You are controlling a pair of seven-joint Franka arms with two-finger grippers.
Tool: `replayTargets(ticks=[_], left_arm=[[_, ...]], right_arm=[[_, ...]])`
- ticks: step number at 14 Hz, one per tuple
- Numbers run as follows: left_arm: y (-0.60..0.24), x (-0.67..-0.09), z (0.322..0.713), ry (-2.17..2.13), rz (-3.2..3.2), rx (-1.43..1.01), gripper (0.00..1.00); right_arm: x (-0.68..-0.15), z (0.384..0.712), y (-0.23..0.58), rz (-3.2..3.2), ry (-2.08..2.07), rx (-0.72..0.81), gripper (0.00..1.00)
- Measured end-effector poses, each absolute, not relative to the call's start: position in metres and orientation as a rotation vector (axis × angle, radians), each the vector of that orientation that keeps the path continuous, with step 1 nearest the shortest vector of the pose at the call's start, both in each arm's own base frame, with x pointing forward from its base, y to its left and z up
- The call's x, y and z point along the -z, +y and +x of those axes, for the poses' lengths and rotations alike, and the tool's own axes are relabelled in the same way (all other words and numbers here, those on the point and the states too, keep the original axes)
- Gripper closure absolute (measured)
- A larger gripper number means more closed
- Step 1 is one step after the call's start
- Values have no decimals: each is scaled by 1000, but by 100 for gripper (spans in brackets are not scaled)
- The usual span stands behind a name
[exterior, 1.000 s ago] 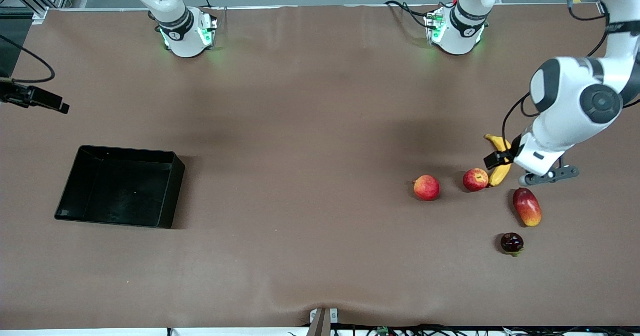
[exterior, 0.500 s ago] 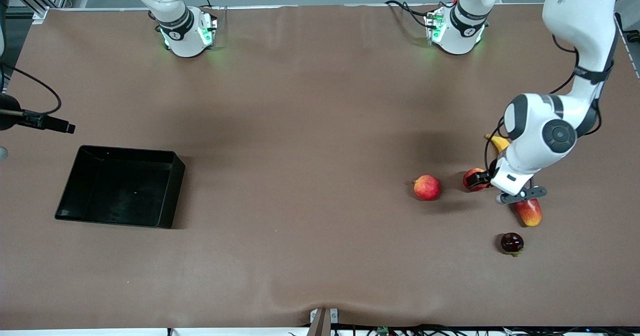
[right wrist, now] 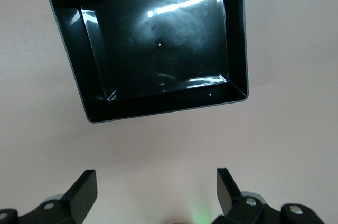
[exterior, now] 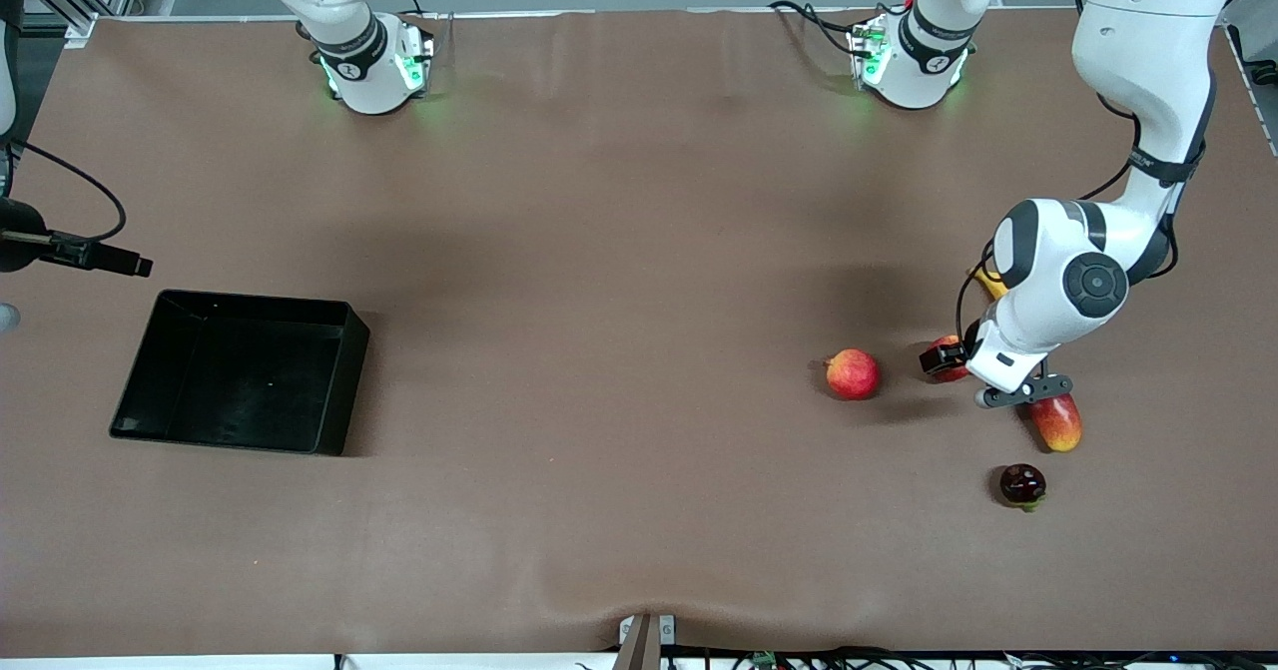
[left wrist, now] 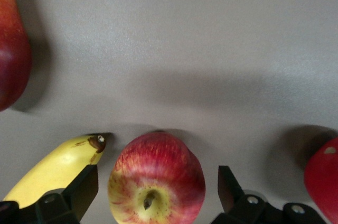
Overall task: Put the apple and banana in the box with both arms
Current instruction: 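Grasp the apple with the left gripper while the right gripper reaches the box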
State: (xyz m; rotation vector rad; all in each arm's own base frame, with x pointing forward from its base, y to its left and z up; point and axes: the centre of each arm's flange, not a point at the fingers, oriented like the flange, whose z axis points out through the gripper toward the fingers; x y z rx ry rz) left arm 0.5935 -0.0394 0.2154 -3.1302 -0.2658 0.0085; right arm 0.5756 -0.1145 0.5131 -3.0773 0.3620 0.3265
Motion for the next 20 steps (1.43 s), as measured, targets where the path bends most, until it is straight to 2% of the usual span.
replayTargets(ticks=[2, 3, 4, 10, 17, 20], left_arm=[[-39, -212, 591, -265, -3129, -20, 5], [-39, -212, 590, -265, -3129, -23, 17], [-40, -213, 591, -263, -3130, -20, 23], [-41, -231, 598, -263, -3131, 14, 24], [-54, -327, 611, -230, -3121, 6, 24], [-70, -356, 615, -193, -3126, 6, 24]], right_arm=[[-510, 577, -115, -3077, 364, -326, 0], [-508, 578, -116, -3078, 366, -325, 0], [-506, 580, -117, -3078, 368, -320, 0], [-456, 608, -140, -3093, 348, -243, 0], [-364, 629, -217, -3123, 213, -124, 0], [-320, 628, -251, -3134, 158, -97, 0]])
